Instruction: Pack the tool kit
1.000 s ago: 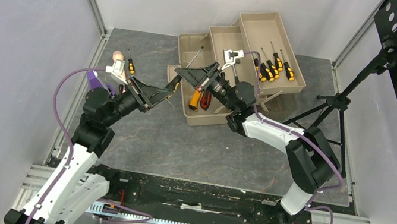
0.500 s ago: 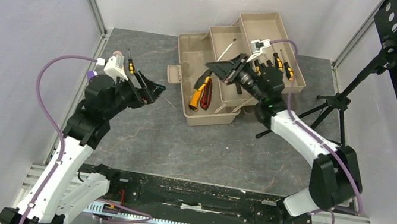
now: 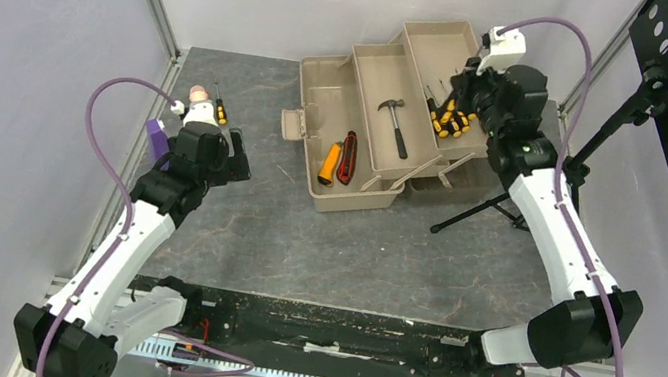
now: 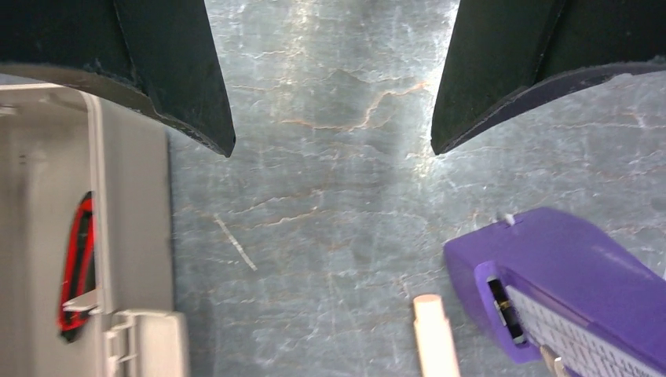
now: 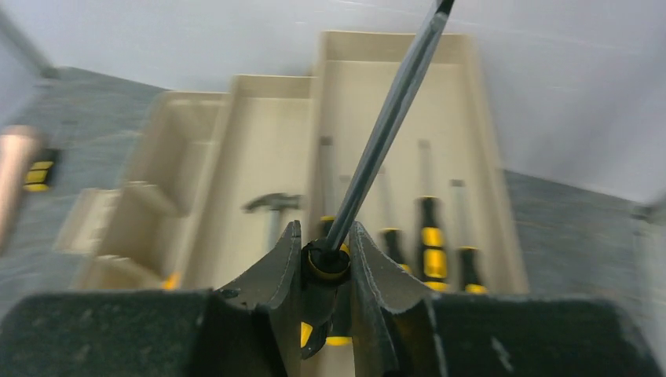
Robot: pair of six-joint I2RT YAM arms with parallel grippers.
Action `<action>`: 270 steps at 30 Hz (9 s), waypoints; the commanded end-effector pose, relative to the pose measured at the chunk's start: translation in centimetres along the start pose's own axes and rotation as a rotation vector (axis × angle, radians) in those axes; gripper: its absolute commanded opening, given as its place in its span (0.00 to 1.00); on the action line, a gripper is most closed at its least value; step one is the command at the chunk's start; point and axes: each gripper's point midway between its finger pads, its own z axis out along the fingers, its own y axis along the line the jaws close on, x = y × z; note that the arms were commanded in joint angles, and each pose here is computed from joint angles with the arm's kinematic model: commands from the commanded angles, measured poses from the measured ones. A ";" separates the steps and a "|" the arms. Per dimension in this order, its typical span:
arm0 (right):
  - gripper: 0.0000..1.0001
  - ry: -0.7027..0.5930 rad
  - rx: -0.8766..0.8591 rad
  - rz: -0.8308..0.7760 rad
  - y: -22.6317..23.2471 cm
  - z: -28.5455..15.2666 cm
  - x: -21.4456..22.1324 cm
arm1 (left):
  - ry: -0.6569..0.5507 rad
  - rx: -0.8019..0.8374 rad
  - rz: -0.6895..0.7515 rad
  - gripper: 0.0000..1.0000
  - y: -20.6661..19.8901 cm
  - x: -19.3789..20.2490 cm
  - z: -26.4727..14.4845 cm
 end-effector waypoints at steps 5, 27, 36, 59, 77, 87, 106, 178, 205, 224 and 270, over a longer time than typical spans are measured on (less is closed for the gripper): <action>0.00 0.142 0.365 -0.327 -9.1 -0.3 -1.4 | -0.012 -0.087 0.080 1.00 1.8 0.0 0.6; 0.51 0.310 0.424 -0.424 -11.6 3.2 2.1 | 0.001 -0.093 0.083 1.00 2.0 0.3 0.9; 0.59 0.159 0.349 -0.334 -9.2 -0.3 -0.3 | 0.001 -0.087 0.082 1.00 2.0 0.3 0.8; 0.76 -0.407 -0.096 0.093 1.4 -13.9 4.9 | 0.133 -0.176 0.003 0.94 -0.1 -4.6 9.8; 0.94 -0.613 -0.032 0.047 0.7 -18.6 4.0 | 0.327 -0.258 -0.143 0.77 4.9 -3.9 27.3; 0.98 -0.595 -0.013 0.044 0.4 -18.1 4.3 | 0.400 -0.233 -0.147 0.55 5.3 -2.7 31.2; 0.98 -0.544 -0.109 0.066 2.0 -16.9 4.6 | 0.414 -0.036 -0.251 0.02 1.3 -3.5 27.0; 0.00 -0.023 -0.927 0.571 29.1 -5.2 1.5 | 0.026 1.012 -0.293 0.32 -15.1 -2.2 -11.0; 0.00 0.154 0.366 -0.427 -7.6 3.7 -1.2 | 0.024 0.181 0.033 0.97 -2.4 1.6 -0.4; 0.77 0.122 0.311 -0.337 -7.3 4.5 -1.1 | 0.176 0.295 -0.048 0.98 -5.9 2.9 0.2; 0.98 -0.330 0.303 0.056 -5.0 -14.1 4.9 | 0.095 -0.275 -0.067 0.02 -6.2 2.8 11.8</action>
